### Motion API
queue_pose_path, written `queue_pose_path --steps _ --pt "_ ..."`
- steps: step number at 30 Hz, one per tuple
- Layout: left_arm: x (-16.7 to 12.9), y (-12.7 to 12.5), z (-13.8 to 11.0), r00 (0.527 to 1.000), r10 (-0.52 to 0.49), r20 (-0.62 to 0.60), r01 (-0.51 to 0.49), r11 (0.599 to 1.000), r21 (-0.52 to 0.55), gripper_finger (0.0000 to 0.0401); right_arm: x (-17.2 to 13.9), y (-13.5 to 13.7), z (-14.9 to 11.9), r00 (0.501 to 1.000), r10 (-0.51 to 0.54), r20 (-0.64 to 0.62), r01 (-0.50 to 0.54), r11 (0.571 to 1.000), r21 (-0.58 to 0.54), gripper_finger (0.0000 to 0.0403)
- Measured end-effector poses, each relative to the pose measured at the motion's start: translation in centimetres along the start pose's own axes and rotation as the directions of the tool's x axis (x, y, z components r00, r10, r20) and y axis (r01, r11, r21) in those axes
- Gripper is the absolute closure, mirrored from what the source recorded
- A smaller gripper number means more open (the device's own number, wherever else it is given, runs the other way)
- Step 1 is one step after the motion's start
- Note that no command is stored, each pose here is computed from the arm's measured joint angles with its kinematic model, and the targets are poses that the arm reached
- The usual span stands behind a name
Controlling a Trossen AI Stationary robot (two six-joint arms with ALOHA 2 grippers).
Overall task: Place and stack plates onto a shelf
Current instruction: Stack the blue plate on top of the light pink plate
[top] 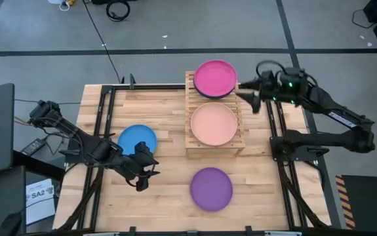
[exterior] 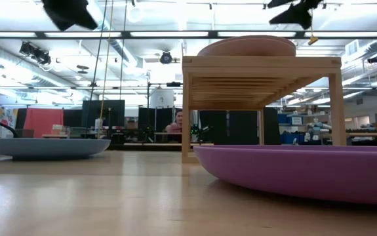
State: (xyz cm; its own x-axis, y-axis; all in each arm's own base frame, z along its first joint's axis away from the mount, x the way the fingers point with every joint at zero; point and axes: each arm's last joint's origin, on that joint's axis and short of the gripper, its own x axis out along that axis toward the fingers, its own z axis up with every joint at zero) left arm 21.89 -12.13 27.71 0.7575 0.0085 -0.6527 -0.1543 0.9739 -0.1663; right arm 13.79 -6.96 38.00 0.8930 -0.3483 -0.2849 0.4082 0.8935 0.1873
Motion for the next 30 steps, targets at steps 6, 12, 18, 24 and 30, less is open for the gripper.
queue_pose_path --steps 6,12,18,24,30 --pt "0.0 0.6 -0.8 0.996 0.055 -0.075 -0.058 0.998 -0.035 0.0213 -0.4 3.5 -2.5 0.982 0.180 -0.054 -0.180 0.984 0.021 0.0139" --pt "0.0 1.0 -1.4 0.985 0.107 -0.138 -0.115 0.992 -0.056 0.0213 1.2 6.4 -6.2 0.950 0.308 -0.051 -0.307 0.951 0.025 0.0138" --pt "1.4 1.0 -2.5 0.959 0.182 -0.216 -0.185 0.983 0.007 0.0213 2.0 9.0 -8.6 0.895 0.445 0.026 -0.445 0.896 -0.011 0.0139" --pt "3.6 1.1 -3.8 0.906 0.284 -0.314 -0.280 0.958 0.061 0.0213 2.1 11.0 -10.8 0.834 0.551 0.030 -0.550 0.834 -0.045 0.0138" --pt "5.7 1.7 -4.9 0.835 0.383 -0.395 -0.370 0.922 0.113 0.0214 2.3 12.6 -12.5 0.795 0.606 -0.033 -0.607 0.793 -0.060 0.0138"
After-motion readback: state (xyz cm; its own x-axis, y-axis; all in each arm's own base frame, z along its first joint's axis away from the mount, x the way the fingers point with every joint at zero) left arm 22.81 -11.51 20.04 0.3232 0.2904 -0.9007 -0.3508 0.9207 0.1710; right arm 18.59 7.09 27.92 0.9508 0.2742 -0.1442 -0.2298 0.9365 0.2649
